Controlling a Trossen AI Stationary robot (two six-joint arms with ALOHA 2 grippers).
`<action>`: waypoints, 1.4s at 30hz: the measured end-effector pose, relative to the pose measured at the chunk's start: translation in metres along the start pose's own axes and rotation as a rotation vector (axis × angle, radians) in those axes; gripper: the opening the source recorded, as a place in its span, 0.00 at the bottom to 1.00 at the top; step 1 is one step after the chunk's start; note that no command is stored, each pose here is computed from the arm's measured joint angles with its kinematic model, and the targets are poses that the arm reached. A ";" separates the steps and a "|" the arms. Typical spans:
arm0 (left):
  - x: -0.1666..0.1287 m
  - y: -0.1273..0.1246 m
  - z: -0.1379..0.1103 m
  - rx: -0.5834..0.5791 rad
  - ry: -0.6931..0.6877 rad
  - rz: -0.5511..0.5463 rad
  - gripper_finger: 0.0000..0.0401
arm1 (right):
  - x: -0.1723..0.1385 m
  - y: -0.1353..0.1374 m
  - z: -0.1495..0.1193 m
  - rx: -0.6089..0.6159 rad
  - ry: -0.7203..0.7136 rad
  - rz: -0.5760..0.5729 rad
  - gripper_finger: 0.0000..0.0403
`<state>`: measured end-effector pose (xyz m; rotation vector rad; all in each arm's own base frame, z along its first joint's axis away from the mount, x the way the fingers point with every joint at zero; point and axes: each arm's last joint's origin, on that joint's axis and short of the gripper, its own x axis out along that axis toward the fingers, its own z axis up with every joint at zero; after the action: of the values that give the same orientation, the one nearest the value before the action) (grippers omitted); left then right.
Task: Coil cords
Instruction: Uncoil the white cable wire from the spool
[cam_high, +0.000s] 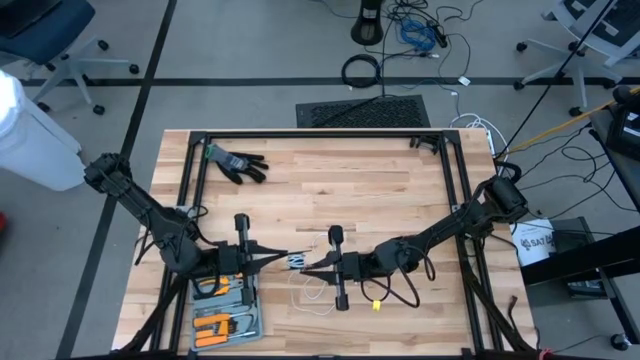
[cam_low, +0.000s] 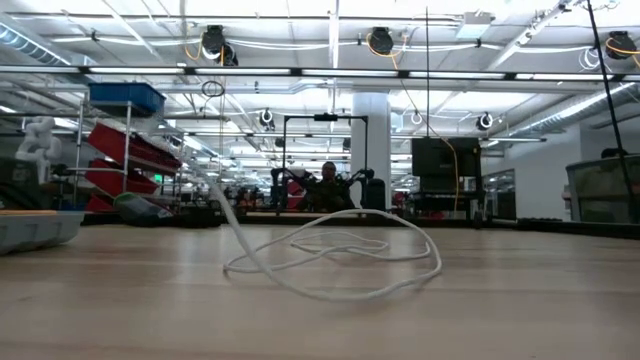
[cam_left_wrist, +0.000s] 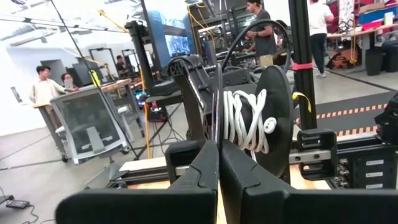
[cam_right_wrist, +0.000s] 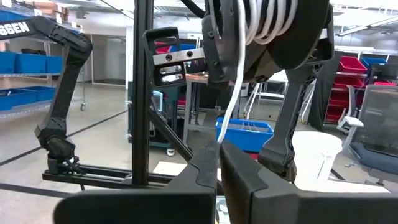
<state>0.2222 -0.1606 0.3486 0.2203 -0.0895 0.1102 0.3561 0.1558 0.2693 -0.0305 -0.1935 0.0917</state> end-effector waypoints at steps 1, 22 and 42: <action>0.000 0.000 0.000 0.002 0.002 -0.001 0.00 | 0.000 0.000 0.000 0.000 0.001 -0.001 0.01; -0.001 -0.003 -0.013 0.113 0.107 -0.015 0.00 | -0.056 0.016 0.063 -0.074 0.236 -0.162 0.00; 0.004 0.006 -0.023 0.188 0.207 0.139 0.00 | -0.053 0.017 0.078 -0.011 0.076 -0.088 0.00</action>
<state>0.2268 -0.1490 0.3279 0.3891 0.1125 0.2799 0.2877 0.1691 0.3355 -0.0358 -0.1194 0.0015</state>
